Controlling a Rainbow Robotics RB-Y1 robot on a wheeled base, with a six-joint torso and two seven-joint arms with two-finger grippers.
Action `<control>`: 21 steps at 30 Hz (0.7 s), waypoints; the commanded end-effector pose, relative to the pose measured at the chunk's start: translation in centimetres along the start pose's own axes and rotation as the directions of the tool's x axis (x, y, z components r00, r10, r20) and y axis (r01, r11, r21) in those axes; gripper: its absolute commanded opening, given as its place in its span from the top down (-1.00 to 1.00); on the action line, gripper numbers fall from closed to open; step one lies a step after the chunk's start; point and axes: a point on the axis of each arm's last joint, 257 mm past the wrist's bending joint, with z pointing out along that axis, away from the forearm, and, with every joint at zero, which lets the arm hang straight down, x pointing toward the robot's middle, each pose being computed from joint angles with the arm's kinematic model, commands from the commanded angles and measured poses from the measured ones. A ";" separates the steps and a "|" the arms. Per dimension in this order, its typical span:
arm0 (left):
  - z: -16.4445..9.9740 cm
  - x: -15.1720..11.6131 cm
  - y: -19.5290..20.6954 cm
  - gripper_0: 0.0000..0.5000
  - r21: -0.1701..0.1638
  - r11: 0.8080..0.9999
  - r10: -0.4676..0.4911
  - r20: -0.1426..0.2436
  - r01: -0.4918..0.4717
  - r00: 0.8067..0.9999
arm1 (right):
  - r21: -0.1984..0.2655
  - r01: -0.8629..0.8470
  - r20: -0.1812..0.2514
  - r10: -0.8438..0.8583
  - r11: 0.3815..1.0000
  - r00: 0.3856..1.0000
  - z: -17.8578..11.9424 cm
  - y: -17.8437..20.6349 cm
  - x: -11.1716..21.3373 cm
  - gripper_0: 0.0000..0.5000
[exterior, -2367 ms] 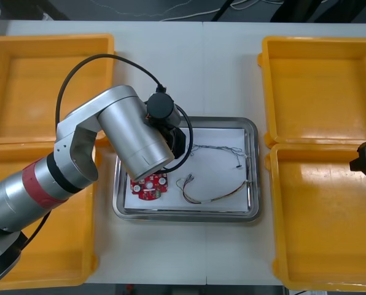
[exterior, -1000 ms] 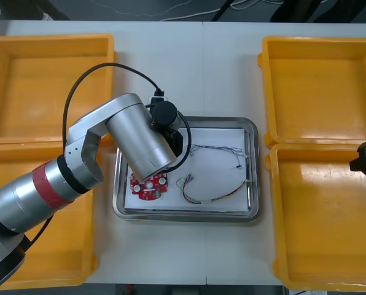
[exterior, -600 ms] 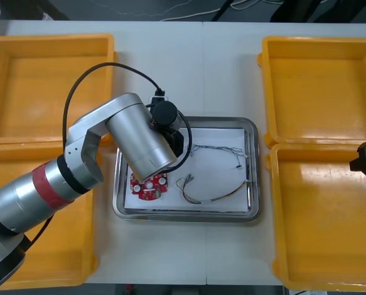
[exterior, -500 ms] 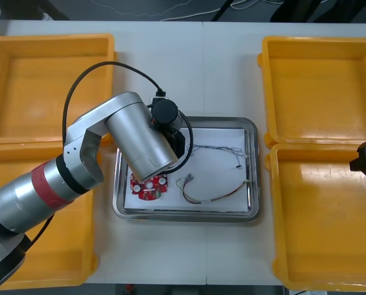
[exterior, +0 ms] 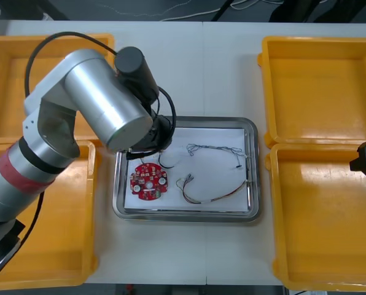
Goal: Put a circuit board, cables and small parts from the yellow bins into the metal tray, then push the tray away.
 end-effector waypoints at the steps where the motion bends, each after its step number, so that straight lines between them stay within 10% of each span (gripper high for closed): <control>1: -4.2 -3.9 3.2 -1.00 -0.006 0.998 0.069 0.050 -0.069 0.996 | 0.006 0.025 0.036 -0.025 1.000 0.999 -0.8 -0.3 -0.5 -1.00; 14: -9.3 -5.0 12.1 -1.00 -0.087 0.992 0.095 -0.020 -0.096 0.995 | -0.023 0.097 0.007 -0.097 0.995 0.995 -0.7 1.9 0.1 -1.00; 21: -10.4 -5.8 16.3 -1.00 -0.110 0.992 0.062 0.035 -0.058 0.997 | -0.051 0.211 0.008 -0.211 0.976 0.977 -1.1 5.1 0.1 -1.00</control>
